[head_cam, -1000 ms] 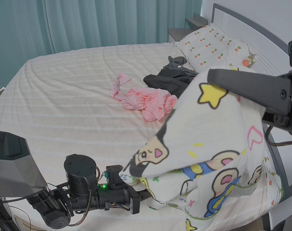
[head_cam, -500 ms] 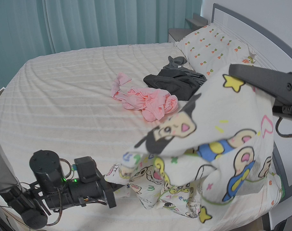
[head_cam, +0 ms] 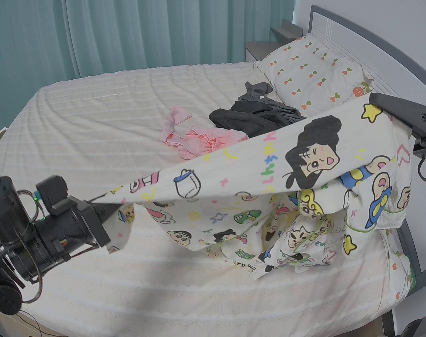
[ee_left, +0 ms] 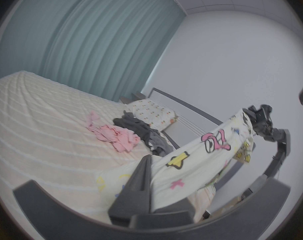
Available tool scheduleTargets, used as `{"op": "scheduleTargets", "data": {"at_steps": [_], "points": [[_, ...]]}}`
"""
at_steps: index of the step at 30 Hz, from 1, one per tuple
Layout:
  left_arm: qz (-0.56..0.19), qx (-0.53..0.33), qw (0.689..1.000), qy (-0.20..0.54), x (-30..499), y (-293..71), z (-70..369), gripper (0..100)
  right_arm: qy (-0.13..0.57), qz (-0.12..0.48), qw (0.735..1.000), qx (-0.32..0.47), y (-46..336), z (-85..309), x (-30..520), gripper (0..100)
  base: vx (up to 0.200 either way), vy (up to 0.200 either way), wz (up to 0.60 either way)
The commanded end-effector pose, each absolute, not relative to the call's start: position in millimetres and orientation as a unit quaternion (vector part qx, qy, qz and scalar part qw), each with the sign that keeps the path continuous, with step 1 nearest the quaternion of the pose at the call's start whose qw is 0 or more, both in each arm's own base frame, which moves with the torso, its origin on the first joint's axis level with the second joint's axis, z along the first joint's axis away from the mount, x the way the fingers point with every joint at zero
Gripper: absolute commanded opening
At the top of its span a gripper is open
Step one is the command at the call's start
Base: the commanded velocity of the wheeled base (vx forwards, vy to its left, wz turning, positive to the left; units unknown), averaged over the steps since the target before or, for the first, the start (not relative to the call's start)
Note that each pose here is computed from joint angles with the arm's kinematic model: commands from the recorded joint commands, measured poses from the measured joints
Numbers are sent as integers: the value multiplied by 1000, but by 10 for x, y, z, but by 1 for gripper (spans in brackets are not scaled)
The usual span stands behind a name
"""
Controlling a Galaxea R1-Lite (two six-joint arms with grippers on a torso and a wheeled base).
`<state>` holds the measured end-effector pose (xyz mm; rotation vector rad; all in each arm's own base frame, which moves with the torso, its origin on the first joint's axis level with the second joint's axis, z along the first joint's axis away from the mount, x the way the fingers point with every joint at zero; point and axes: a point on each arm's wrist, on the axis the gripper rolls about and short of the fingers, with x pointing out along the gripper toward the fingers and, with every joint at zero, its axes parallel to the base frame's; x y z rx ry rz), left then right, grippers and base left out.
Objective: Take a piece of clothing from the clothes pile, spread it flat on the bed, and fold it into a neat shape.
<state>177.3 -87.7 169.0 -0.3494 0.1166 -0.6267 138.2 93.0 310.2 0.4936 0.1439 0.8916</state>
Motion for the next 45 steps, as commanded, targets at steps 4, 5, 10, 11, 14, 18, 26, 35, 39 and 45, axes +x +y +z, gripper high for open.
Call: {"op": "scheduleTargets", "data": {"at_steps": [4,5,10,11,14,18,26,35,39,45], "points": [[-164,-177,964,-110,1363,-531,2911,0,24,410,880,238,793,3262,1341,0,0,0,0],[-160,-174,965,-113,1347,-523,2933,0,21,411,880,238,789,3278,1334,0,0,0,0],[-143,-119,972,-143,1275,-488,3013,0,-3,435,869,236,786,3415,1217,0,0,0,0],[-136,-109,973,-150,1257,-480,3028,0,0,448,862,236,807,3417,1169,0,0,0,0],[-128,-95,975,-154,1249,-473,3029,0,11,458,857,234,832,3362,1129,0,0,0,0],[-125,-93,976,-151,1244,-470,3010,0,34,456,859,232,851,3232,1146,0,-100,0,0],[-120,-91,978,-144,1200,-450,2935,0,45,458,858,230,840,3149,1119,0,-200,0,0],[-119,-87,980,-133,1223,-457,2871,0,55,460,856,228,844,3094,1121,0,-44,0,0],[-116,-92,980,-131,1232,-458,2874,0,58,460,856,228,844,3074,1120,0,0,0,0],[-114,-91,981,-130,1258,-458,2876,0,58,460,856,228,844,3074,1120,0,0,167,0]]}}
